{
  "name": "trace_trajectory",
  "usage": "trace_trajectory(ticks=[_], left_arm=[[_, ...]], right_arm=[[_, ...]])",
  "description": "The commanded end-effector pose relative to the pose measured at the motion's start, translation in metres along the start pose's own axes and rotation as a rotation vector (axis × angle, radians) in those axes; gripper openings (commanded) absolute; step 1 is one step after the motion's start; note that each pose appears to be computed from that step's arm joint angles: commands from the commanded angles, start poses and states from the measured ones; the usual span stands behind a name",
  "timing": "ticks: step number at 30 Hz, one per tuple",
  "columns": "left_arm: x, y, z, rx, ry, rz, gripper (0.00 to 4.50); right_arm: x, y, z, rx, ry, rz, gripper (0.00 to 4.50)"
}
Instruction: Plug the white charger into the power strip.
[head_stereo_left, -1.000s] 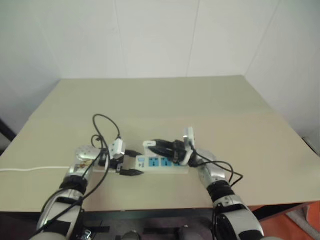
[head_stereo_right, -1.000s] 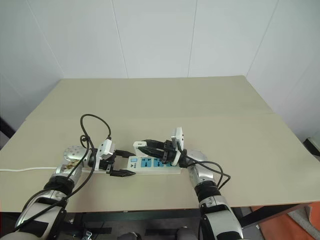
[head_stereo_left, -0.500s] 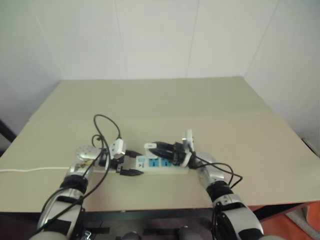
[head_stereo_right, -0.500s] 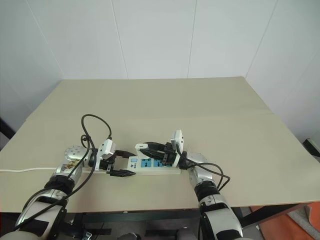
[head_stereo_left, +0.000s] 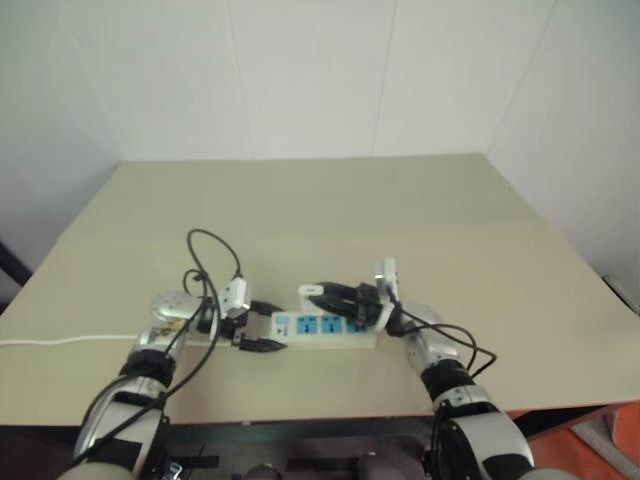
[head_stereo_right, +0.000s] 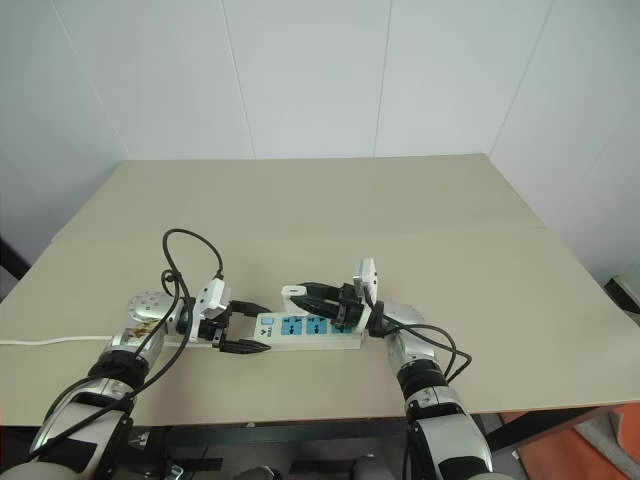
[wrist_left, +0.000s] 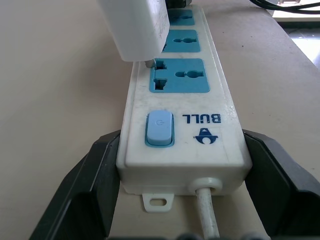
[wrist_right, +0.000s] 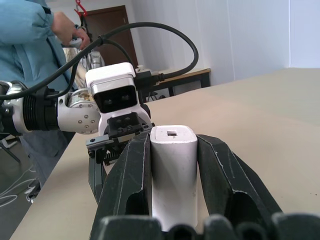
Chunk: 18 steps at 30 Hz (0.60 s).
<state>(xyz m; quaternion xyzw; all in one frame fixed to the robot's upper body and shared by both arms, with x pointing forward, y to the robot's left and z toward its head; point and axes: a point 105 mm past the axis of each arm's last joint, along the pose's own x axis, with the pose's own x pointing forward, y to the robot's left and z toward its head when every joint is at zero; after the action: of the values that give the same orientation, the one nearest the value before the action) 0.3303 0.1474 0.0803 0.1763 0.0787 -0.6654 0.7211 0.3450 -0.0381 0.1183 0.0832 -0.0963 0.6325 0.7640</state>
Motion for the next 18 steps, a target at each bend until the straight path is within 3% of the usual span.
trace_trajectory(ticks=[1, 18], left_arm=[[-0.002, -0.0054, -0.0155, -0.03, 0.089, -0.026, 3.24], [-0.0066, -0.0046, -0.0147, -0.025, 0.101, -0.024, 3.24]], right_arm=[[0.0075, 0.0057, 0.0011, 0.004, -0.021, 0.024, 1.13], [0.0058, 0.0057, -0.0071, 0.011, -0.009, 0.014, 1.13]])
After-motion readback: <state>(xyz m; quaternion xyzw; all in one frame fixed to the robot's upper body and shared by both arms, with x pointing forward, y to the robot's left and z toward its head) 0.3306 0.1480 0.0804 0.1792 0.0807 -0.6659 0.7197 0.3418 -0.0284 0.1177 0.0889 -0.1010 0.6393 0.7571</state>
